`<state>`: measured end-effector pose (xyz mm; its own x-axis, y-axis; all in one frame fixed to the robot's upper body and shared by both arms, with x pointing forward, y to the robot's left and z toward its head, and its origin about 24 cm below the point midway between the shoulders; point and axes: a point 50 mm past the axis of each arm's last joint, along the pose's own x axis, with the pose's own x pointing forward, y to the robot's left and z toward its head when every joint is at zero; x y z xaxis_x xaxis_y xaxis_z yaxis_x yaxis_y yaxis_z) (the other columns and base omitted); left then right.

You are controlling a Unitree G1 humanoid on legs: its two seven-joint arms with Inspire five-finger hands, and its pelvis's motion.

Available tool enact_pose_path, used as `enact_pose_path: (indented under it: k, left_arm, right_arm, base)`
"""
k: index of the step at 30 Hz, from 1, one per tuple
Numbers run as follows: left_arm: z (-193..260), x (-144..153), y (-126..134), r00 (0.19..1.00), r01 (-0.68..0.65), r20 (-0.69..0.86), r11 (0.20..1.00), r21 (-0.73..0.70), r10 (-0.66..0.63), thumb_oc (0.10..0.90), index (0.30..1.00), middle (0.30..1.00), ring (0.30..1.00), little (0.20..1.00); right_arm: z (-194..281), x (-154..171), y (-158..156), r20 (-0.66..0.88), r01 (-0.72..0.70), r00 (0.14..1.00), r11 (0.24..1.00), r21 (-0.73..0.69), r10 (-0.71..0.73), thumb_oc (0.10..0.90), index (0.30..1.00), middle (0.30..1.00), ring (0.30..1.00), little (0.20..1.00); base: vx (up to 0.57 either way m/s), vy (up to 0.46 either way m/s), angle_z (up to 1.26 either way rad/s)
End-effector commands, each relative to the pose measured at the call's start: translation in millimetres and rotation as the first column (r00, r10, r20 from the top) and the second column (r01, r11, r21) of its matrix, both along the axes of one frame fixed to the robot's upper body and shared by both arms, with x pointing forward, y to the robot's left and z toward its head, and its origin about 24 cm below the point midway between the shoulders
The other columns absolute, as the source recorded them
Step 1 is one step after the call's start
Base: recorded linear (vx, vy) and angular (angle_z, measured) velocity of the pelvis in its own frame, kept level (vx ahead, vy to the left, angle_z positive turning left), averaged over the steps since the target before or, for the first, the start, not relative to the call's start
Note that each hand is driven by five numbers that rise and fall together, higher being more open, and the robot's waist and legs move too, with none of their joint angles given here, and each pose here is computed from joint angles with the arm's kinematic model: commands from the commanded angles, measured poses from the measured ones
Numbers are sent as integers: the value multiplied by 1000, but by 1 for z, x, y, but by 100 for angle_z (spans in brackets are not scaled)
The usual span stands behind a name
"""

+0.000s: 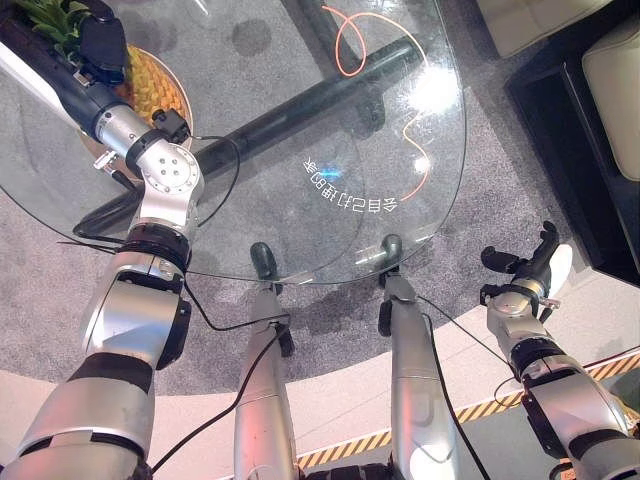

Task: Pick up the fruit to the plate

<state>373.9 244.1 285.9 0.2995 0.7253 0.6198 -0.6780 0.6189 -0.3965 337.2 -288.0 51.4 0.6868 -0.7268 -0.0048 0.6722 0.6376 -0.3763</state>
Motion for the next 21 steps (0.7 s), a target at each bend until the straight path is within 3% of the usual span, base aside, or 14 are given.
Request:
enact_pose_path:
  k: [1, 12, 21]
  left_arm:
    - [56, -26, 20, 966, -52, 257, 998, 48, 38, 270, 446, 446, 446, 370]
    - [45, -27, 18, 965, -24, 262, 997, 77, 2, 251, 429, 429, 429, 351]
    - [31, -27, 12, 966, 7, 257, 995, 95, -31, 331, 498, 498, 498, 431]
  right_arm:
    - [7, -5, -12, 49, 73, 996, 996, -49, -70, 800, 900, 900, 900, 900]
    - [9, -5, -14, 68, 88, 994, 995, -41, -85, 800, 900, 900, 900, 900]
    - [10, -5, -13, 75, 102, 992, 994, -35, -99, 800, 900, 900, 900, 900]
  base:
    - [0, 0, 0]
    - [-13, -4, 0]
    - [-13, -3, 0]
